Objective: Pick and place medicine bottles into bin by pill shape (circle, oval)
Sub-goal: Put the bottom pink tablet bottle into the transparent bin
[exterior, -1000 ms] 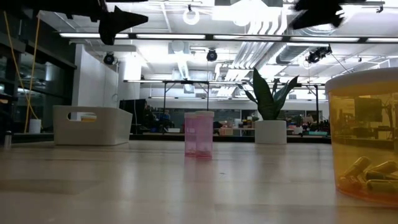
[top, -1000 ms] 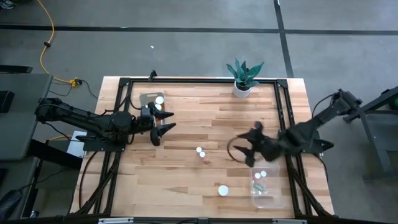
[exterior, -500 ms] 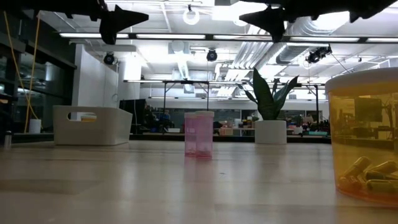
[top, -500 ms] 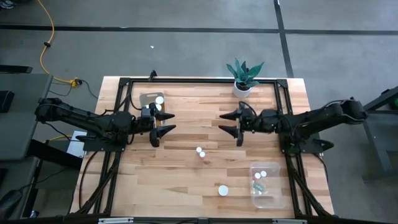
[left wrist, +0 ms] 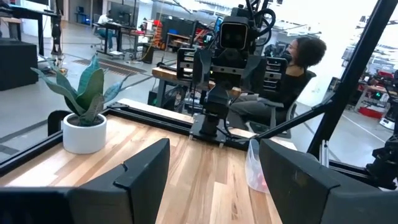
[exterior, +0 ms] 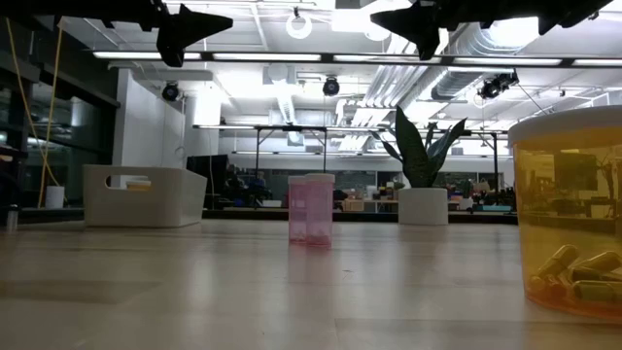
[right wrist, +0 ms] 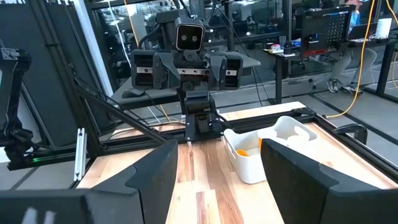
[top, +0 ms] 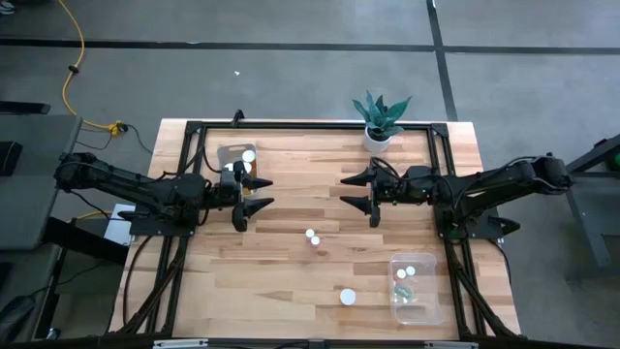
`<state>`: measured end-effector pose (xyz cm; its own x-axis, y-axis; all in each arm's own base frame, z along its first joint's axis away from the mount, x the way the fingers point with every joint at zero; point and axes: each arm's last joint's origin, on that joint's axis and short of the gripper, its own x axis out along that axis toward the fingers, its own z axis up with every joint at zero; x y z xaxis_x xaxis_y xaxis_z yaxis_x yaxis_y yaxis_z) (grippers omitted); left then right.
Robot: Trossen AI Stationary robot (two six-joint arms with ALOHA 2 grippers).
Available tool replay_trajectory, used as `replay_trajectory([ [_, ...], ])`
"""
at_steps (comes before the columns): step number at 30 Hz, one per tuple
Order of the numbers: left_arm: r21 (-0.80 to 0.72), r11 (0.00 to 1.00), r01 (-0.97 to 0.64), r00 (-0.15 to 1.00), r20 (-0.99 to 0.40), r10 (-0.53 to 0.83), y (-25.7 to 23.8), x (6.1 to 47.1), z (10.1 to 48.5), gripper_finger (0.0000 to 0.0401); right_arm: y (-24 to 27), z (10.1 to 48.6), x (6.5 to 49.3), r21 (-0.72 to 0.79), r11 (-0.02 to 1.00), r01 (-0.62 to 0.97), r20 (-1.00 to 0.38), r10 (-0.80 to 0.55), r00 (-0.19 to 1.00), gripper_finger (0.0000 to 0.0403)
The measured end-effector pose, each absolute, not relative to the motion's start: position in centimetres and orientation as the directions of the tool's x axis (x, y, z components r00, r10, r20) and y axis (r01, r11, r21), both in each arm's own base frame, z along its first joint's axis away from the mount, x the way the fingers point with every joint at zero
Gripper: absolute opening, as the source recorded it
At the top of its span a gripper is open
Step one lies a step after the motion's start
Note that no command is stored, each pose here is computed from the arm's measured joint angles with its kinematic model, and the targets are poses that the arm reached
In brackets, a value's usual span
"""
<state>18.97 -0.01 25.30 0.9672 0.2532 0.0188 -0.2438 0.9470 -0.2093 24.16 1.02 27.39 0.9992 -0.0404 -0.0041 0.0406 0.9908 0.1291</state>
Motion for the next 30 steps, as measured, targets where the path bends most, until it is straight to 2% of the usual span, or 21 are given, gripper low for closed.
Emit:
replay_trajectory([
  [8,-0.204,0.95,-0.237,0.97,-0.001,0.242,-0.1,19.2,25.1,0.0238,1.0,27.4,24.2,0.129,0.991,0.04,-0.004,-0.04,0.999,0.0225],
  [14,-0.094,0.964,-0.247,0.938,-0.273,0.214,0.0,22.1,24.0,0.0238,1.0,27.4,24.2,0.148,0.988,0.04,-0.004,-0.04,0.999,0.0225],
  [18,-0.035,0.994,-0.104,0.922,-0.378,0.083,0.2,24.9,22.7,0.0238,1.0,27.3,24.2,0.175,0.984,0.041,-0.016,-0.039,0.999,0.0225],
  [22,-0.042,0.999,0.032,0.878,-0.475,-0.048,0.6,27.3,20.9,0.0238,1.0,27.1,24.2,0.176,0.983,0.044,-0.03,-0.039,0.999,0.0224],
  [26,-0.014,0.994,0.111,0.838,-0.537,-0.101,0.8,29.1,19.2,0.0238,1.0,27.0,24.2,0.178,0.983,0.046,-0.04,-0.039,0.998,0.0224],
  [30,-0.014,0.993,0.119,0.814,-0.571,-0.106,0.8,30.1,18.1,0.0238,1.0,26.8,24.2,0.218,0.974,0.052,-0.063,-0.039,0.997,0.0224],
])
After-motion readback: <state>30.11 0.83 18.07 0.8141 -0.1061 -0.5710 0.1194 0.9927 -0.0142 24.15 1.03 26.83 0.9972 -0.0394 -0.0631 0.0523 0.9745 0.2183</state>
